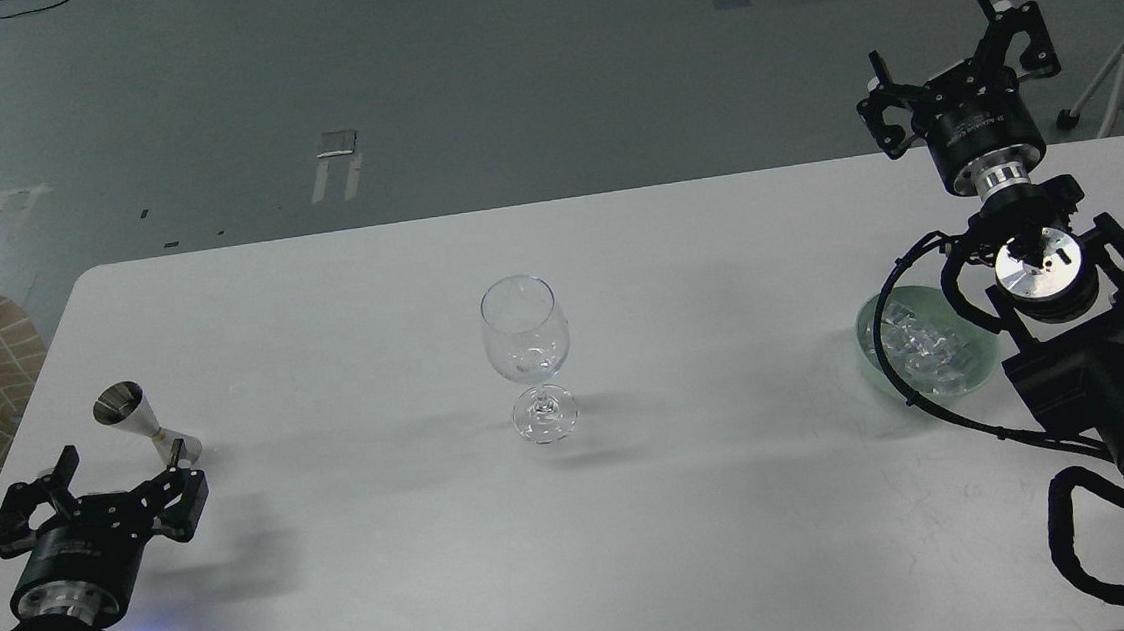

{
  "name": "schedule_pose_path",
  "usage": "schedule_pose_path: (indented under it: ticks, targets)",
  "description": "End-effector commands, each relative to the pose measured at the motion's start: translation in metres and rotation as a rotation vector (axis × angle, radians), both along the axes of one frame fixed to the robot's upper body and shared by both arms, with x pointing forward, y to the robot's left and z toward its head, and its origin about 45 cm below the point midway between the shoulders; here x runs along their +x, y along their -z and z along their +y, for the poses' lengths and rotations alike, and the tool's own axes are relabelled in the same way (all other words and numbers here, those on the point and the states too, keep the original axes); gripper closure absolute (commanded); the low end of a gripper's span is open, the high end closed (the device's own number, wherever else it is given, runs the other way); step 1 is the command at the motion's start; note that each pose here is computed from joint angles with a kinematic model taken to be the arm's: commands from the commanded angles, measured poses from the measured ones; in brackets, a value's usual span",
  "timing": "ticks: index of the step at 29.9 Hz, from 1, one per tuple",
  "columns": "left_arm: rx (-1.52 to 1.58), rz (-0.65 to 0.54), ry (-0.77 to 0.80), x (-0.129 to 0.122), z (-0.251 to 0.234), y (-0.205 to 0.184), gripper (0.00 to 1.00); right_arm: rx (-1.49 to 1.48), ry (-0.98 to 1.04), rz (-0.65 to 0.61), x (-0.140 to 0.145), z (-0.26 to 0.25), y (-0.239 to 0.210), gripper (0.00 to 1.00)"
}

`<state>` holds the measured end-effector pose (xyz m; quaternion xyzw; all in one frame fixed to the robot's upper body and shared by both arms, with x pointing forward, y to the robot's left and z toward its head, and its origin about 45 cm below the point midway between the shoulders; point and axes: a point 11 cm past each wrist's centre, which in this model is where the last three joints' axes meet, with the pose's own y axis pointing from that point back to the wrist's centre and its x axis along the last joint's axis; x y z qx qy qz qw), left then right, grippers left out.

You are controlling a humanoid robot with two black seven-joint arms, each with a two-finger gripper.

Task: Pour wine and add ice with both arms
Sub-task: 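Close the left gripper around the metal jigger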

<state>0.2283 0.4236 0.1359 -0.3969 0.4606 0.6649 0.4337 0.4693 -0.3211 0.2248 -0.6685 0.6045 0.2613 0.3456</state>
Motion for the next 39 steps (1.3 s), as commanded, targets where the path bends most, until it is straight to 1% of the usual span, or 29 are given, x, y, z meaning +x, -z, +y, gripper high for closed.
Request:
schedule_pose_path:
  ticks: [1,5,11,24,30,33,35,39]
  targets:
    - [-0.017,0.01,-0.012,0.003,0.003,0.007,0.03,0.0,0.0,-0.001,0.0,0.0,-0.001,0.0]
    - [-0.025,0.022,-0.02,0.005,0.006,0.013,0.02,0.0,0.0,-0.001,0.0,0.0,0.0,0.0]
    - [-0.023,-0.003,-0.018,0.013,0.005,0.009,0.03,0.001,0.002,0.004,-0.001,-0.001,0.002,0.0]
    - [-0.045,0.029,-0.04,0.02,0.008,0.024,0.03,-0.001,0.003,0.006,-0.001,-0.001,0.003,0.0]
    - [-0.04,0.02,-0.029,0.026,0.005,0.022,0.03,-0.001,0.002,0.004,-0.001,-0.001,0.002,0.0]
    - [-0.042,0.016,-0.025,0.029,0.003,0.021,0.05,-0.002,0.002,0.006,-0.001,-0.001,0.003,0.0]
    - [-0.037,0.005,-0.018,0.034,0.002,0.017,0.1,0.0,0.002,0.007,-0.002,-0.001,0.003,0.0]
    - [-0.037,0.002,-0.015,0.036,0.002,0.017,0.14,0.0,0.003,0.009,-0.002,-0.001,0.004,0.0]
